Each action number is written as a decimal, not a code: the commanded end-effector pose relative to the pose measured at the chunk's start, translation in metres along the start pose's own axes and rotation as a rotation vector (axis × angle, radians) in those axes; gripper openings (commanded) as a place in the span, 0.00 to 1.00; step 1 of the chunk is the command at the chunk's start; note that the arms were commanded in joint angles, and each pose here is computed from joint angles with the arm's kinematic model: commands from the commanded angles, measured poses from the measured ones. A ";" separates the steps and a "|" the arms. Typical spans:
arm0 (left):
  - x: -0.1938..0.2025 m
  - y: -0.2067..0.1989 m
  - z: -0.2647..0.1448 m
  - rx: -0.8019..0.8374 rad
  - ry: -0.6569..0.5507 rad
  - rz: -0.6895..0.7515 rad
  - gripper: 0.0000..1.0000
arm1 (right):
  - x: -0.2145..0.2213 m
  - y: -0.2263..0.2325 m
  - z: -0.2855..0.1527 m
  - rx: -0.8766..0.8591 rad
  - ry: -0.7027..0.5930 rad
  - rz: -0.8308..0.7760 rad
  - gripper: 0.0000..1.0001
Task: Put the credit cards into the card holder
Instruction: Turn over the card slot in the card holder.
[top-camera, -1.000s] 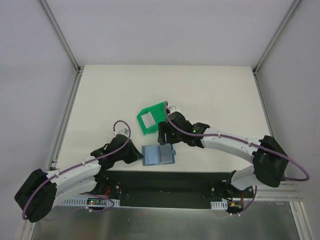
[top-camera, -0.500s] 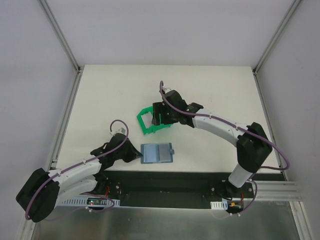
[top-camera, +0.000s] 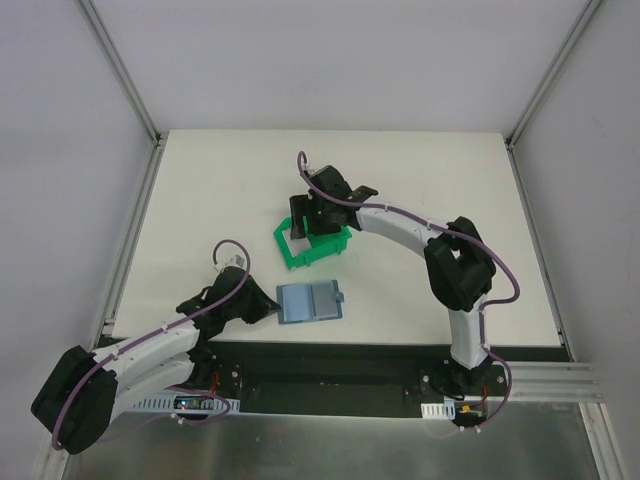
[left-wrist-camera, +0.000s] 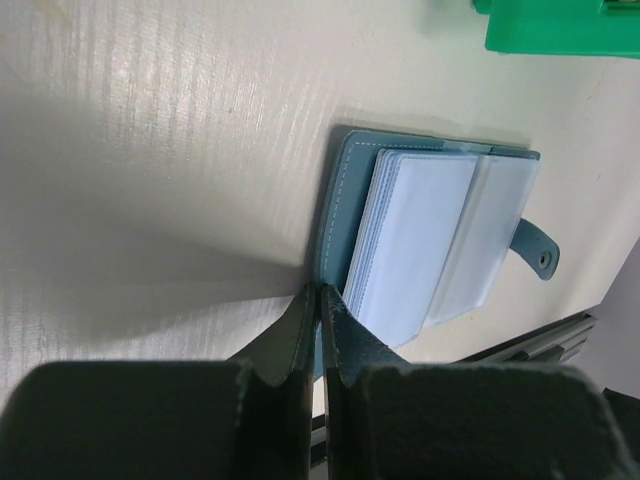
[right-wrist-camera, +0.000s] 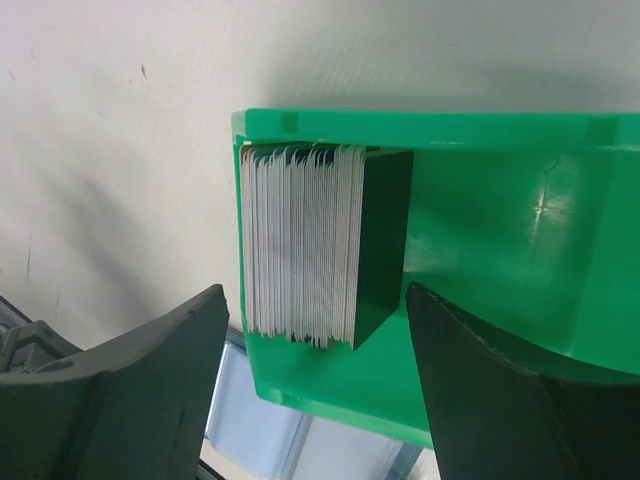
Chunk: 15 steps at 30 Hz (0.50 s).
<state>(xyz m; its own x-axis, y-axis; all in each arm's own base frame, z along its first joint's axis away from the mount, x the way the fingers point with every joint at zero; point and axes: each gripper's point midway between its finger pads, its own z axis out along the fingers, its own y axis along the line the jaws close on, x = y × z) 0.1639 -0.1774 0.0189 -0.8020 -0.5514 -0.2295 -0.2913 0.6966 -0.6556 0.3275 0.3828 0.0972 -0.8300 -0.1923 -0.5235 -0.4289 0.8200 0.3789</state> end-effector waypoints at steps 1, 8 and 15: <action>-0.002 0.004 0.000 -0.010 -0.004 0.013 0.00 | -0.014 0.013 0.002 -0.075 0.003 -0.023 0.75; -0.005 -0.001 0.000 -0.008 0.000 0.039 0.00 | -0.010 0.012 0.019 -0.109 0.029 0.001 0.77; -0.004 -0.001 0.000 -0.013 0.011 0.045 0.00 | -0.009 0.017 0.026 -0.149 0.042 0.015 0.77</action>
<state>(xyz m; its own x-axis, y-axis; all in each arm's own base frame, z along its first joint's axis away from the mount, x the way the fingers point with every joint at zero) 0.1635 -0.1761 0.0161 -0.8136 -0.5310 -0.2369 -0.2783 0.7133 -0.6433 0.3282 0.3970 0.0668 -0.8638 -0.2273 -0.4497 -0.4377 0.7807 0.4460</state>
